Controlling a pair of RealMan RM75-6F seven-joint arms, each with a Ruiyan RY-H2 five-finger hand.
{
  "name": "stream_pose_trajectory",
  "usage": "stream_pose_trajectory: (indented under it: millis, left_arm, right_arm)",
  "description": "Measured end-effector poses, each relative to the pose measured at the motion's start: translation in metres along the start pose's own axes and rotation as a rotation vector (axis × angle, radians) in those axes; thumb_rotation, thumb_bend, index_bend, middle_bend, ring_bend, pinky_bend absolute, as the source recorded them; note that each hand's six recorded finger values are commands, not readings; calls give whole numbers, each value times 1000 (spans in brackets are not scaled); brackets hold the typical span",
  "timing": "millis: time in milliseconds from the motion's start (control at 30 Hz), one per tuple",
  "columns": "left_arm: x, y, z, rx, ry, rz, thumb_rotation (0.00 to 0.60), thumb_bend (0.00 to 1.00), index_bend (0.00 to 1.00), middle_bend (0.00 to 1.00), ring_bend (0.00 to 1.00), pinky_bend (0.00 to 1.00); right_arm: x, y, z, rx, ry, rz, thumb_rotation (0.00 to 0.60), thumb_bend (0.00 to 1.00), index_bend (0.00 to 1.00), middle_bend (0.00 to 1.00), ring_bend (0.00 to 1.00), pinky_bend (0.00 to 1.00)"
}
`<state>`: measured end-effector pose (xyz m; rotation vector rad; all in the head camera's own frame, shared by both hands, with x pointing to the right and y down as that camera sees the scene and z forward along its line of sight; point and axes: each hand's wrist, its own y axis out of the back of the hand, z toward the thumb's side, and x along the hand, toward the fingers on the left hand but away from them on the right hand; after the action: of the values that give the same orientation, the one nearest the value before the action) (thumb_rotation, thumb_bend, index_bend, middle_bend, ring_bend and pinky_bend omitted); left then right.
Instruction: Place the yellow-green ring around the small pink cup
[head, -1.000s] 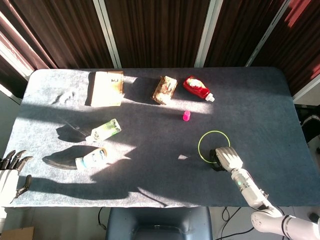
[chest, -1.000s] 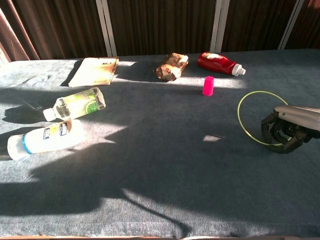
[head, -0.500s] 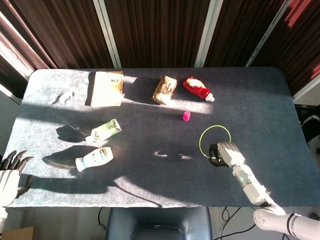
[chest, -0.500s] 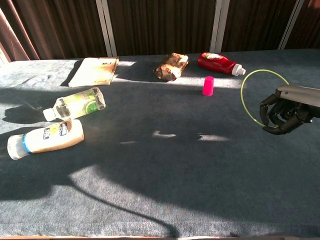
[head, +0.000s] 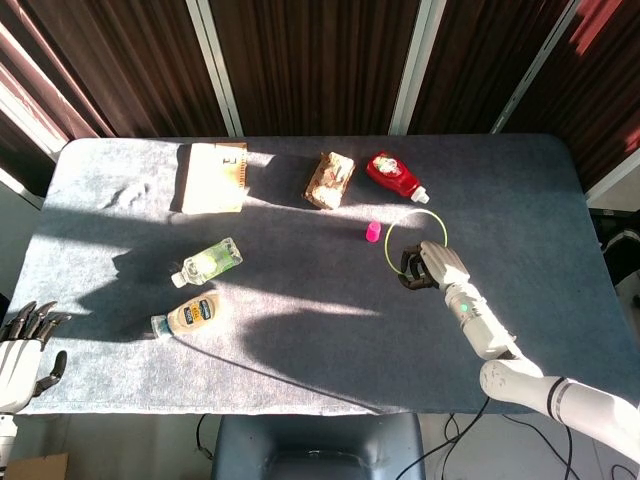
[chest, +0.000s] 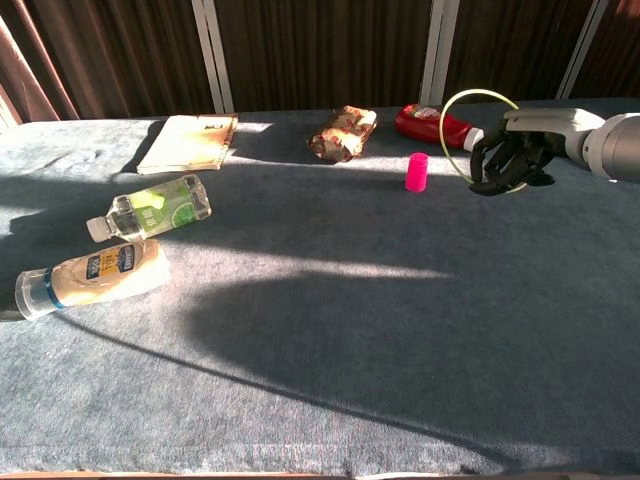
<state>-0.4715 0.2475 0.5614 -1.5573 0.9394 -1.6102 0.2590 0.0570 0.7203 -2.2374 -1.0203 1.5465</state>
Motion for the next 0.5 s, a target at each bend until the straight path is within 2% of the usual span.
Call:
stream_pose_trajectory:
  millis: [300, 500]
  left_arm:
    - [-2, 0, 1, -7, -12, -5, 600, 470, 243, 109, 25, 184]
    - [-2, 1, 1, -15, -17, -5, 600, 471, 244, 109, 25, 184]
  right_arm:
    - [-41, 2, 47, -59, -2, 28, 600, 573, 849, 889, 1000, 1000]
    - [-57, -5, 54, -131, -39, 53, 600, 572, 849, 888, 1000, 1000]
